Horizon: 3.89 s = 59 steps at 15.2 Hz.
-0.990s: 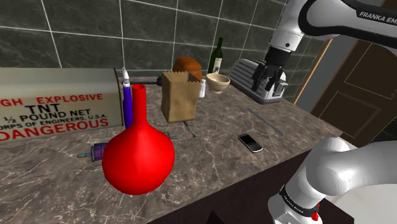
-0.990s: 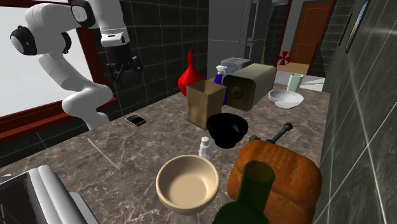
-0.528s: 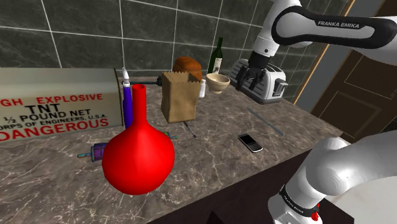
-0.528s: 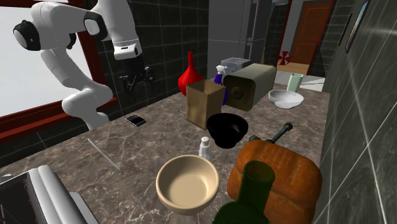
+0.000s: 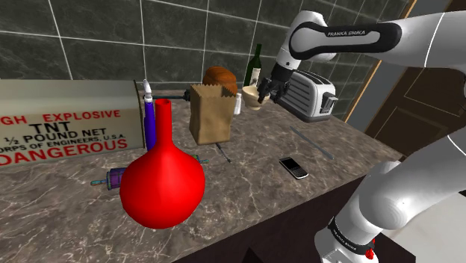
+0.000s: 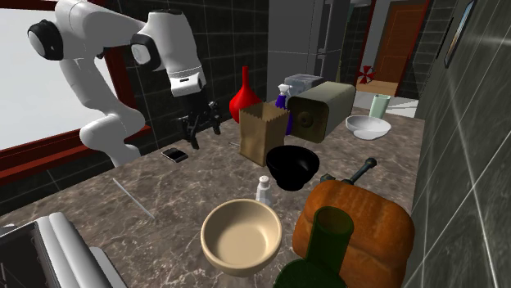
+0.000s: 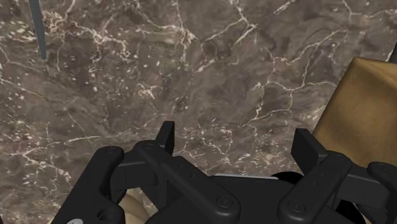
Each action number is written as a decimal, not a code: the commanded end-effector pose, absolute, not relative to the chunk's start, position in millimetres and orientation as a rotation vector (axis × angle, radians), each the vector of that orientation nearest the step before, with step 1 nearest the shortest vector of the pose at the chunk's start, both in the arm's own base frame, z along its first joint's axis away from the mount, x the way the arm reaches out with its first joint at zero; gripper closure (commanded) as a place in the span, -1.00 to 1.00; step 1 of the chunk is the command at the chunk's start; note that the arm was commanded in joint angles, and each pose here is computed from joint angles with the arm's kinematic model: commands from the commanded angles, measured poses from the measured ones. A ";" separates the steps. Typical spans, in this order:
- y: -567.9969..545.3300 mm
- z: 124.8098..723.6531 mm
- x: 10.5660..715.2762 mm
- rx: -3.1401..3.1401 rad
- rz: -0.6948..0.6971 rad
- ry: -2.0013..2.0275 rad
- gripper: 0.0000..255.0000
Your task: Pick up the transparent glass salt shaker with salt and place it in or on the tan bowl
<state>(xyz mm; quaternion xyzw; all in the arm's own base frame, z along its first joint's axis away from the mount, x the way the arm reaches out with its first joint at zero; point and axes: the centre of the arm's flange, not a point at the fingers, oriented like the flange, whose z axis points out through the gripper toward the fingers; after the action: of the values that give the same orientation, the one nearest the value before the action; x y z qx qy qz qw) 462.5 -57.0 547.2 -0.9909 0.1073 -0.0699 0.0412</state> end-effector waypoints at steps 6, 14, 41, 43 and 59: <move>-80.3 517.5 539.2 -3.021 -0.299 0.346 -1.00; -106.9 491.1 627.2 -3.004 -0.392 0.365 -1.00; -104.6 457.9 637.7 -3.004 -0.392 0.365 1.00; -104.6 468.4 637.7 -3.004 -0.392 0.365 1.00; -104.6 552.9 637.7 -3.004 -0.392 0.365 1.00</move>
<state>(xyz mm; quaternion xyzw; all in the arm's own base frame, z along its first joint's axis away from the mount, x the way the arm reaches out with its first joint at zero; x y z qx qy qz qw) 637.0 -104.6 546.5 -0.9835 0.1195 -0.1285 0.0450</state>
